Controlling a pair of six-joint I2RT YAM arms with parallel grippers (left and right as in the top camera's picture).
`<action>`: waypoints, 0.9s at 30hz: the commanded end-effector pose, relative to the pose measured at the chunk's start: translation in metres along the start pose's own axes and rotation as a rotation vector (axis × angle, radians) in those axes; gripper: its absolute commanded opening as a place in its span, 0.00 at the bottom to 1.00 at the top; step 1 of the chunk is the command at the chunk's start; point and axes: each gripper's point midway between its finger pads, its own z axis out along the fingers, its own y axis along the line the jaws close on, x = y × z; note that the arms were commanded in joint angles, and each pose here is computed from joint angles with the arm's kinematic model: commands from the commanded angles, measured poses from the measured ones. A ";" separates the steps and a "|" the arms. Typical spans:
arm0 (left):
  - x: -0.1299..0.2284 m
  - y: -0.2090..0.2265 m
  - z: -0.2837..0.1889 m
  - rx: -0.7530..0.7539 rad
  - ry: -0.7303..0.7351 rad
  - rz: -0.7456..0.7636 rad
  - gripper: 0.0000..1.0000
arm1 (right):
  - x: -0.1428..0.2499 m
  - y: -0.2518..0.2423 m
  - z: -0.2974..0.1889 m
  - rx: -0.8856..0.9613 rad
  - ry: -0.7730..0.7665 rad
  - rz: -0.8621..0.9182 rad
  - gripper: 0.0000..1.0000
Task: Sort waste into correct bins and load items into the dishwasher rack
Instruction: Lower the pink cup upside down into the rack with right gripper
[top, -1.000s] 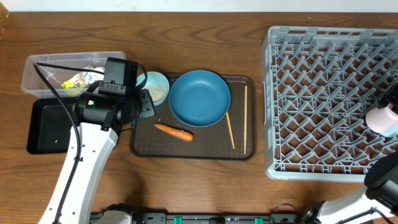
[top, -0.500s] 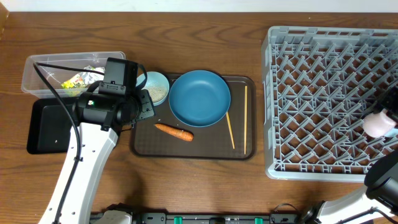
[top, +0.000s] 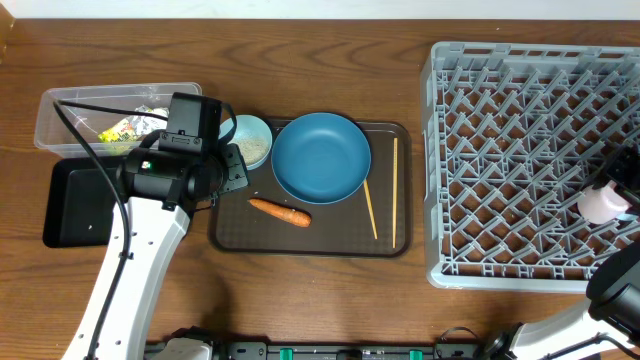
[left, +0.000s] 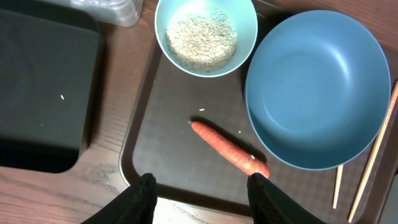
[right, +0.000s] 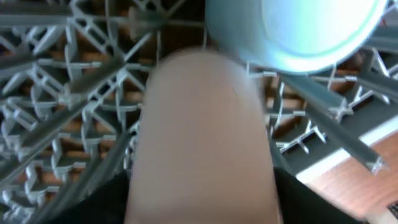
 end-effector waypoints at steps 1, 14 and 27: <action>-0.002 0.003 -0.001 -0.011 -0.007 0.010 0.50 | -0.010 0.011 -0.019 -0.071 -0.028 0.016 0.99; -0.001 0.003 -0.001 -0.013 -0.004 0.010 0.50 | -0.005 0.014 -0.043 -0.089 -0.017 0.004 0.97; -0.001 0.003 -0.001 -0.013 -0.004 0.010 0.50 | 0.016 -0.013 -0.009 0.079 0.066 0.103 0.98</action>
